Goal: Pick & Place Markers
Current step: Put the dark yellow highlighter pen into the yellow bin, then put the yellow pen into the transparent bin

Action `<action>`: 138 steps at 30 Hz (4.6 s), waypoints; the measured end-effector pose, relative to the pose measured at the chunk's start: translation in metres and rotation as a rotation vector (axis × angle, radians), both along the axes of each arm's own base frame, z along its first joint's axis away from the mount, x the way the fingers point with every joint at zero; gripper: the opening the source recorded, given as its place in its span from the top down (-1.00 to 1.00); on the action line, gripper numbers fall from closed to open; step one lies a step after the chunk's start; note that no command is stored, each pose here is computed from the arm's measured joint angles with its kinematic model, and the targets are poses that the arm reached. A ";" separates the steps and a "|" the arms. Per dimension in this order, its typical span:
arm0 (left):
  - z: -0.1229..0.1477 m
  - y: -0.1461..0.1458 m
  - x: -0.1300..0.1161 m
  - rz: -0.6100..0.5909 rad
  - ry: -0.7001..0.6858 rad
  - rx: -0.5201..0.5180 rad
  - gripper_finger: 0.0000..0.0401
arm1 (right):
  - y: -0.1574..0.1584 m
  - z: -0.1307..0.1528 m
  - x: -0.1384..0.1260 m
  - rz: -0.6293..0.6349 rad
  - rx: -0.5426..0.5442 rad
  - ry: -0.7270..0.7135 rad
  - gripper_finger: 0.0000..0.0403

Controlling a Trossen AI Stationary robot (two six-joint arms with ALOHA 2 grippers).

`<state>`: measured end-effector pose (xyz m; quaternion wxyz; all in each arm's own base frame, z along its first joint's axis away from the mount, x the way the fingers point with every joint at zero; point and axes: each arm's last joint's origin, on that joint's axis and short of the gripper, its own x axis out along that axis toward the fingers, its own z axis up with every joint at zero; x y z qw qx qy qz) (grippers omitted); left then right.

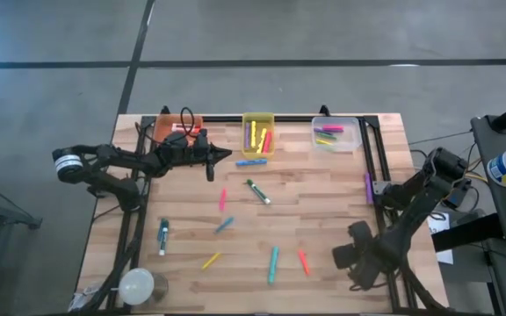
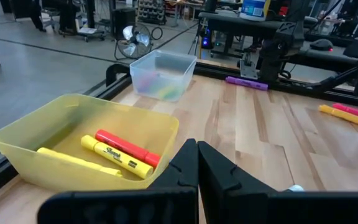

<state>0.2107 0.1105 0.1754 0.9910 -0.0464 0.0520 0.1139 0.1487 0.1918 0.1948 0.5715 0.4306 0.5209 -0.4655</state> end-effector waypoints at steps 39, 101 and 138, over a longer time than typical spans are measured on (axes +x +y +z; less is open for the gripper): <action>-0.007 -0.002 -0.004 -0.004 0.031 0.032 1.00 | -0.057 0.022 0.069 0.315 -0.298 -0.267 0.67; -0.012 0.002 -0.016 0.037 0.010 0.077 1.00 | -0.417 -0.005 0.257 0.480 -0.380 -0.369 0.52; -0.030 -0.031 0.000 -0.126 0.242 -0.043 0.64 | -0.226 -0.028 0.141 0.788 -0.869 -0.868 0.96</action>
